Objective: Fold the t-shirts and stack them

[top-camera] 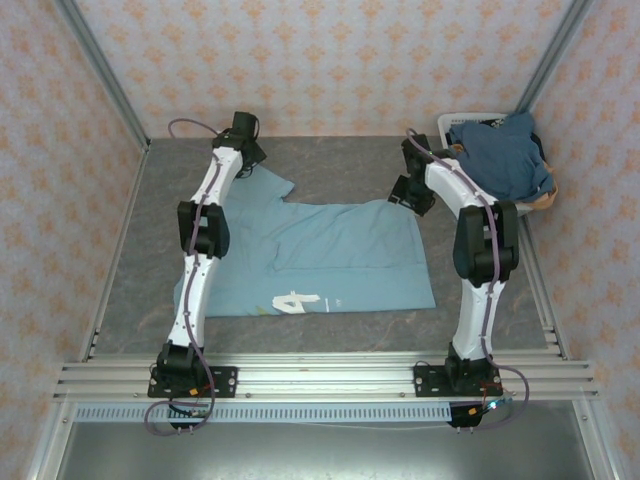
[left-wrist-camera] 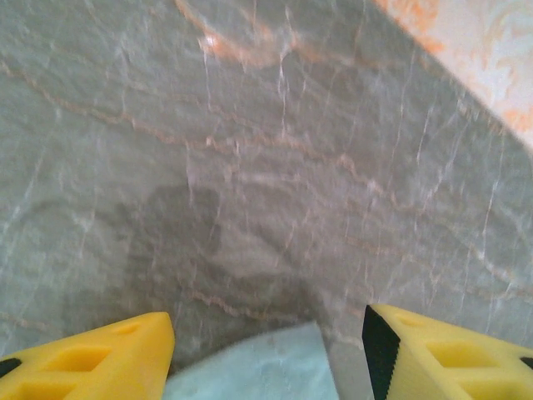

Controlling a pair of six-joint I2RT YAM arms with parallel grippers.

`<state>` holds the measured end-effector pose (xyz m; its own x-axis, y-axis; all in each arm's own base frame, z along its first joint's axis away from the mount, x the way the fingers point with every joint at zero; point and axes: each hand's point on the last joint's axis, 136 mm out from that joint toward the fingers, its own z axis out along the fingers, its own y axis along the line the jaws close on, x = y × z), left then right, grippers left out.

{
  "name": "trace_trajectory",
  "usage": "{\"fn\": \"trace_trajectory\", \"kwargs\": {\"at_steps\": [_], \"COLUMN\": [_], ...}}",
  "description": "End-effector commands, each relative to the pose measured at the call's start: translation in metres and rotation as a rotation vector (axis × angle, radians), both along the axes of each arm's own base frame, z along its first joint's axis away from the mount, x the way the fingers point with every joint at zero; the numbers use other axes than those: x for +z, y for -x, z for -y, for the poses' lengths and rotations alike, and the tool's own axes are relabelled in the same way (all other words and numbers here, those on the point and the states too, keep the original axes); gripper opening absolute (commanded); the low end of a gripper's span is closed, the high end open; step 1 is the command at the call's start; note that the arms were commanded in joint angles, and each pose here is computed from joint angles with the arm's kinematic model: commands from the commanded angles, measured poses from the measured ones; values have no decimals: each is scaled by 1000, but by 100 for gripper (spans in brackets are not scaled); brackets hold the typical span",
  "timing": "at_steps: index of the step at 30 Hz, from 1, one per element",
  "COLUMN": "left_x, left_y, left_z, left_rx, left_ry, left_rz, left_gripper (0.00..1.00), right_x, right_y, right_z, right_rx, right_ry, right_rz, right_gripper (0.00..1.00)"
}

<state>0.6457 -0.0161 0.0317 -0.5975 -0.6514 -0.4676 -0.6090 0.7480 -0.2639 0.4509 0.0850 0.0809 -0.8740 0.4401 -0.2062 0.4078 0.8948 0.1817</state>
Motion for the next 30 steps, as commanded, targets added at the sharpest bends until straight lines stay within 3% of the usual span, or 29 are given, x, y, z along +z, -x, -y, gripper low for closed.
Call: {"fn": "trace_trajectory", "kwargs": {"at_steps": [1, 7, 14, 19, 25, 30], "left_x": [-45, -52, -56, -39, 7, 23], "left_y": [63, 86, 96, 89, 76, 73], "left_z": [20, 34, 30, 29, 26, 31], "left_rx": [-66, -113, -120, -116, -88, -86], "left_ry": [-25, -38, -58, -71, -72, -38], "left_rz": [-299, -392, -436, -389, -274, -238], "left_gripper": [63, 55, 22, 0, 0, 0], "right_x": [16, 10, 6, 1, -15, -30], "right_y": [-5, -7, -10, -24, -45, -55], "right_z": [3, 0, 8, 15, 17, 15], "right_rx": [-17, -31, -48, -83, -100, -98], "right_ry": [-13, -30, 14, 64, 90, 98], "right_rz": [44, 36, 28, 36, 36, 5], "right_gripper": [54, 54, 54, 53, 46, 39]}}
